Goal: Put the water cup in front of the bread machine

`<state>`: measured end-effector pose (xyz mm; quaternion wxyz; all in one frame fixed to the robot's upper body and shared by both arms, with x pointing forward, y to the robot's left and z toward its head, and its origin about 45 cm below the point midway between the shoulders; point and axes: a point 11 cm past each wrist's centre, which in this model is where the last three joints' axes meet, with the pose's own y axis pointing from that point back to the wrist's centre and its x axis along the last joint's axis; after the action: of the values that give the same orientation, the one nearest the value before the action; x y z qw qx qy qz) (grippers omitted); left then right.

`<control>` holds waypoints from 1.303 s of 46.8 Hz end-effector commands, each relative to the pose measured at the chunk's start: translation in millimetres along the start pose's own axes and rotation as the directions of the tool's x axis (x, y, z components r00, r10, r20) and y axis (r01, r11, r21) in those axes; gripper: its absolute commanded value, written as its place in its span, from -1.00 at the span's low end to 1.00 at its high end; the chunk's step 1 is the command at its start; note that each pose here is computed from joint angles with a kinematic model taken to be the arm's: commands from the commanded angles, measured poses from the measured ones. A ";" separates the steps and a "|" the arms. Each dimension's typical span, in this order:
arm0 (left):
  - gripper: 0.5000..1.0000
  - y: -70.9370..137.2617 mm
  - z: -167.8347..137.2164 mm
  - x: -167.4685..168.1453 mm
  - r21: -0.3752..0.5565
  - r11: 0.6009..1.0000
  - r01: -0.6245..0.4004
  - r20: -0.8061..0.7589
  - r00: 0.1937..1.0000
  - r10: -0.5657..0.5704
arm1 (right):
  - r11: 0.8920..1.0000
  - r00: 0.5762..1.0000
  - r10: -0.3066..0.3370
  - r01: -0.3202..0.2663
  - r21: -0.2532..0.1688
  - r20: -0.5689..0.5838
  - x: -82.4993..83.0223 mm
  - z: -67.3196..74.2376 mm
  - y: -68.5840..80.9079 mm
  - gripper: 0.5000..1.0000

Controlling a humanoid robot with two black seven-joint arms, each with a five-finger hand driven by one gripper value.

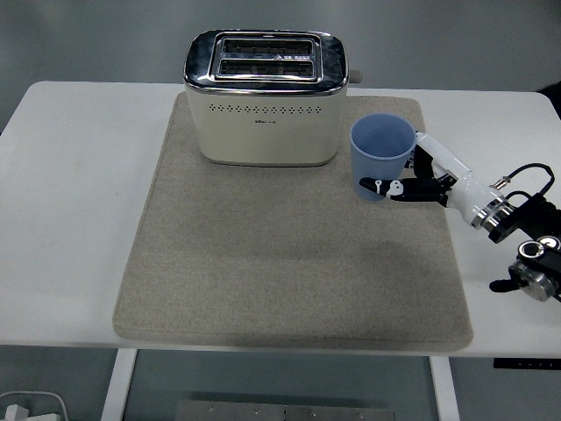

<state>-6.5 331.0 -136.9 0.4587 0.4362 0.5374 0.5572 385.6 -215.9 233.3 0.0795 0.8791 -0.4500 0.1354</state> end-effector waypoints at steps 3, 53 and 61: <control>0.99 0.0 0.1 -0.1 0.000 1.000 0.000 0.000 1.000 0.000 | 0.999 0.999 -0.041 0.040 0.032 0.034 -24.3 -8.9 -15.8 -1.00; 0.99 0.0 0.1 0.4 0.000 1.000 -0.001 0.000 1.000 0.001 | 0.990 0.986 -0.140 0.138 0.034 0.092 -147.2 2.1 -105.3 -1.00; 0.99 0.0 0.1 -0.1 0.000 1.000 0.000 0.000 1.000 0.000 | 0.994 0.992 -0.105 0.104 0.022 0.071 -134.4 11.7 -105.3 -1.00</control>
<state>-6.3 331.1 -136.9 0.4587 0.4362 0.5373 0.5573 396.7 -52.1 179.4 0.0610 0.9079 -0.4020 0.1018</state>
